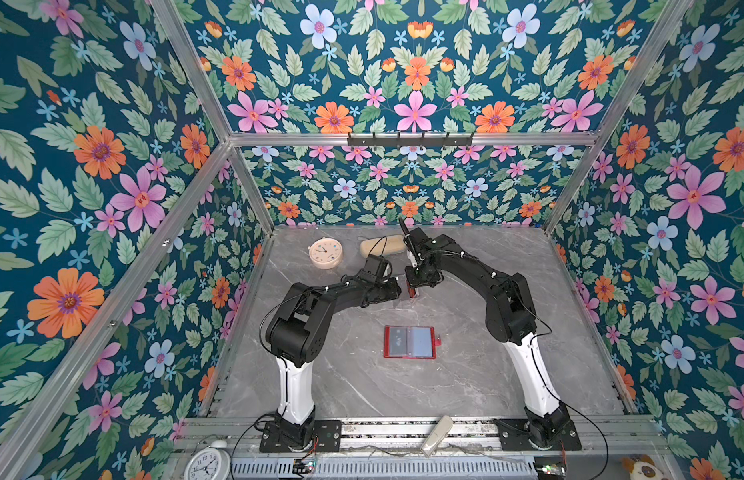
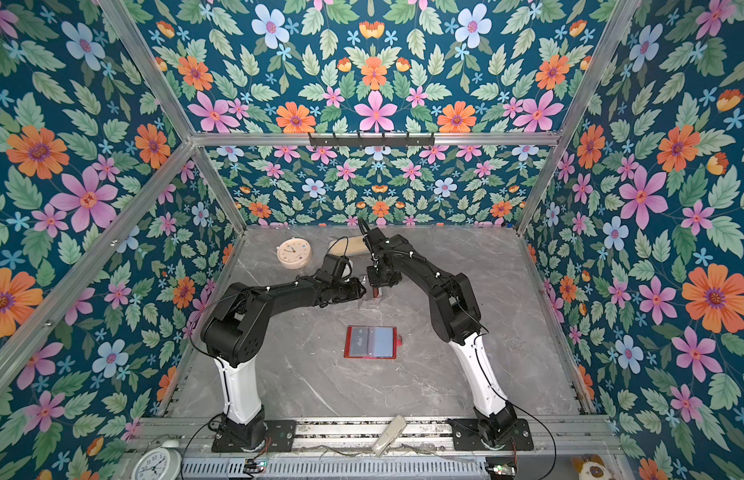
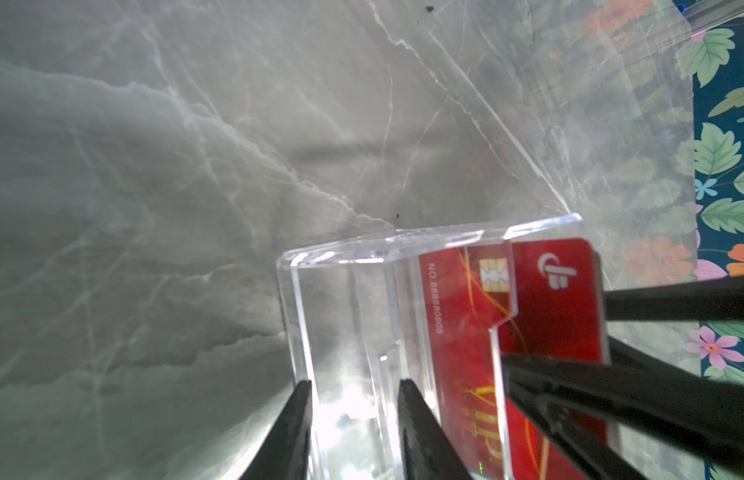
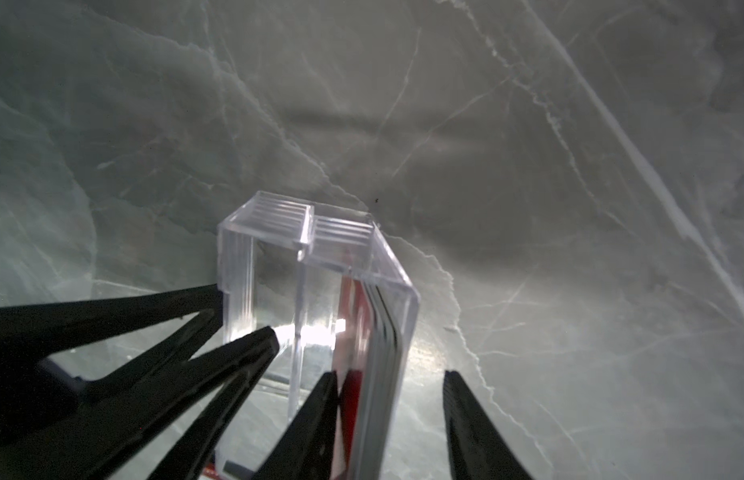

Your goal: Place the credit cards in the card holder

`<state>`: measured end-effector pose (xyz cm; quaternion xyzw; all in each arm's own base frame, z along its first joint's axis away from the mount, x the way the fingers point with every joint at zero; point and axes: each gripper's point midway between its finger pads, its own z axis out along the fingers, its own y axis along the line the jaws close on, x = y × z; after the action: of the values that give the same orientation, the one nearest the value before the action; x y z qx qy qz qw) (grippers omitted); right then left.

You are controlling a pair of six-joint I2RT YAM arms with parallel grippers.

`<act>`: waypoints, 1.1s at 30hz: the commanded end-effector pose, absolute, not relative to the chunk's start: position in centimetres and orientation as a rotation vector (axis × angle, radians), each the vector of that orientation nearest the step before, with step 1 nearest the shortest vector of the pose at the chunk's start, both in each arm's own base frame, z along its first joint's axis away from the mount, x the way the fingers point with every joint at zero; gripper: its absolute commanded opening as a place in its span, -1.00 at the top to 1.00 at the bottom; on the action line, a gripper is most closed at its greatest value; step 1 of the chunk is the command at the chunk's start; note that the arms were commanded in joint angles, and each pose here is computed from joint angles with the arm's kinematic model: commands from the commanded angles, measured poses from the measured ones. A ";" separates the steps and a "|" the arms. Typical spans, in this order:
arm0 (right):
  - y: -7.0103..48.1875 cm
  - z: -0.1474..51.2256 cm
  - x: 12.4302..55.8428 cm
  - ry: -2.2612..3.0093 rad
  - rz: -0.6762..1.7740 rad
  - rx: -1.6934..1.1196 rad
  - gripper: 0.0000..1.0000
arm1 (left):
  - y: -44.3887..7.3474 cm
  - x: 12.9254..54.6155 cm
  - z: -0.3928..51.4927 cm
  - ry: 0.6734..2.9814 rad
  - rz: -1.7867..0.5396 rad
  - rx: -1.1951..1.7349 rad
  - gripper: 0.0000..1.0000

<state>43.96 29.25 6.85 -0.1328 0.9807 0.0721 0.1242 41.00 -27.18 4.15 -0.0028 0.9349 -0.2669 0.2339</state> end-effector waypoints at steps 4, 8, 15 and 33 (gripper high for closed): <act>28.1 6.8 43.5 2.884 0.087 -0.413 0.18 | -26.1 40.7 3.3 2.593 -0.664 -0.031 0.28; 27.8 7.2 43.7 2.876 0.060 -0.412 0.23 | -26.0 40.8 3.3 2.594 -0.654 -0.034 0.29; 28.2 8.5 43.7 2.852 0.063 -0.431 0.25 | -25.9 40.7 3.1 2.597 -0.647 -0.039 0.29; 29.5 8.5 43.3 2.859 0.107 -0.478 0.30 | -25.9 40.8 3.1 2.596 -0.644 -0.038 0.30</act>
<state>43.66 29.68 9.01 -0.1581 0.9777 0.0428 0.1317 41.02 -27.16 4.09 -0.0048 0.9342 -0.2671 0.2365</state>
